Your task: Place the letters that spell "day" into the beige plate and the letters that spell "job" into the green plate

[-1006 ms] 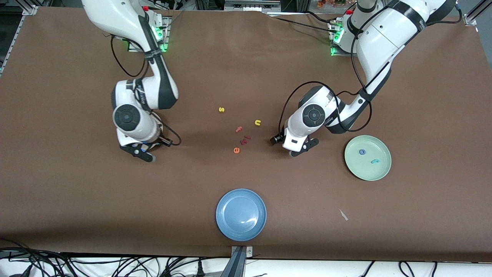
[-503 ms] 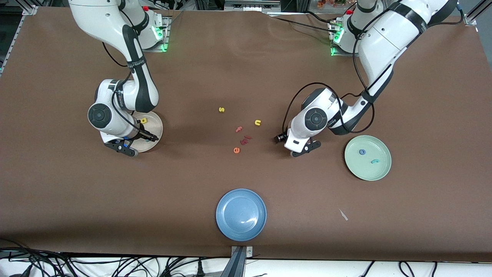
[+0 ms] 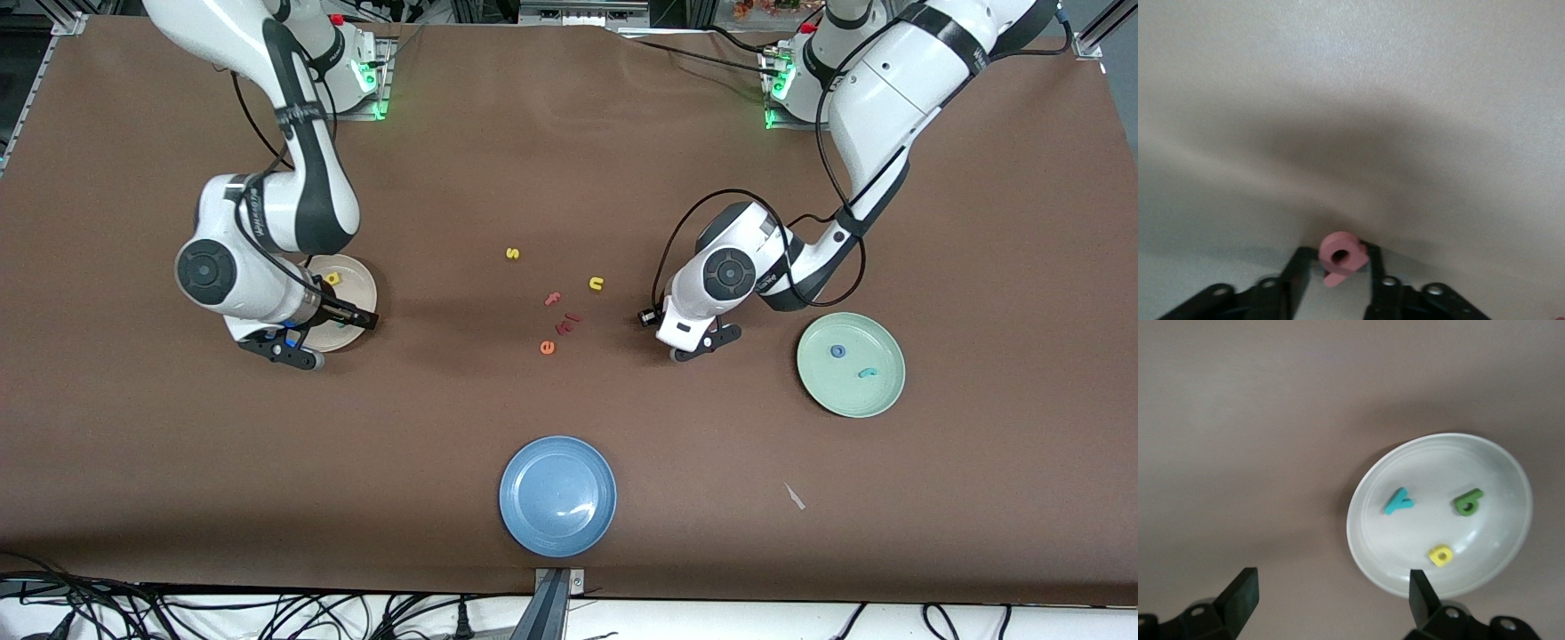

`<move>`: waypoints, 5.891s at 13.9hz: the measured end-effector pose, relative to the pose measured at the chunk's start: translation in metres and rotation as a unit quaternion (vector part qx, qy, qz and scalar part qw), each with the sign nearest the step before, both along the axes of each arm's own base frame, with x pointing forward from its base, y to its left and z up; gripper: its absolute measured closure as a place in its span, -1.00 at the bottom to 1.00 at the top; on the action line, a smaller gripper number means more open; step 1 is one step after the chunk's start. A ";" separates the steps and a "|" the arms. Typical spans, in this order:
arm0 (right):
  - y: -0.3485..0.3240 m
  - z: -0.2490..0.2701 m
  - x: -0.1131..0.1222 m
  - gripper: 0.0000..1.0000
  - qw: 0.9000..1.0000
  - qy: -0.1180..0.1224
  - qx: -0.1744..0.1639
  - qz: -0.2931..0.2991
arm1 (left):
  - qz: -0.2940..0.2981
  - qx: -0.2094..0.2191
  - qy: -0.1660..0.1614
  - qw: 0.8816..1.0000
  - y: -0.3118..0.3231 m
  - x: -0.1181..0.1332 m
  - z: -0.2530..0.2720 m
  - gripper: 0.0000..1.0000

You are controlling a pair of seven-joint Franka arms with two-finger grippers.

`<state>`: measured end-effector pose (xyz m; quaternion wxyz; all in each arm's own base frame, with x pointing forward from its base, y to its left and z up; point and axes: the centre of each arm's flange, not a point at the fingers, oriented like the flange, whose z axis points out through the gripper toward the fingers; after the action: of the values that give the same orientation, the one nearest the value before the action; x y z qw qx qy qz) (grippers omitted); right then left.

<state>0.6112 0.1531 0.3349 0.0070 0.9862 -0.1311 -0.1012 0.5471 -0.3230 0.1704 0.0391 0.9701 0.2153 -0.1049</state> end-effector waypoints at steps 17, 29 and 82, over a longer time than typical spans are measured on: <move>-0.060 0.207 0.016 -1.00 0.979 -0.031 0.007 0.202 | -0.007 0.024 0.052 0.998 0.306 0.071 0.064 0.42; -0.139 0.249 -0.048 -1.00 0.982 -0.092 0.026 0.165 | -0.010 -0.003 0.058 0.998 0.298 0.071 0.021 0.14; -0.119 0.239 -0.046 -1.00 0.979 -0.091 0.025 0.183 | -0.129 0.018 -0.086 0.988 0.331 0.119 0.355 -1.00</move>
<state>0.5653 0.0343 0.5742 -0.0110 0.9984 0.0542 -0.0111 0.6659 0.0080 0.5256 0.0261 0.9957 0.0864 -0.0211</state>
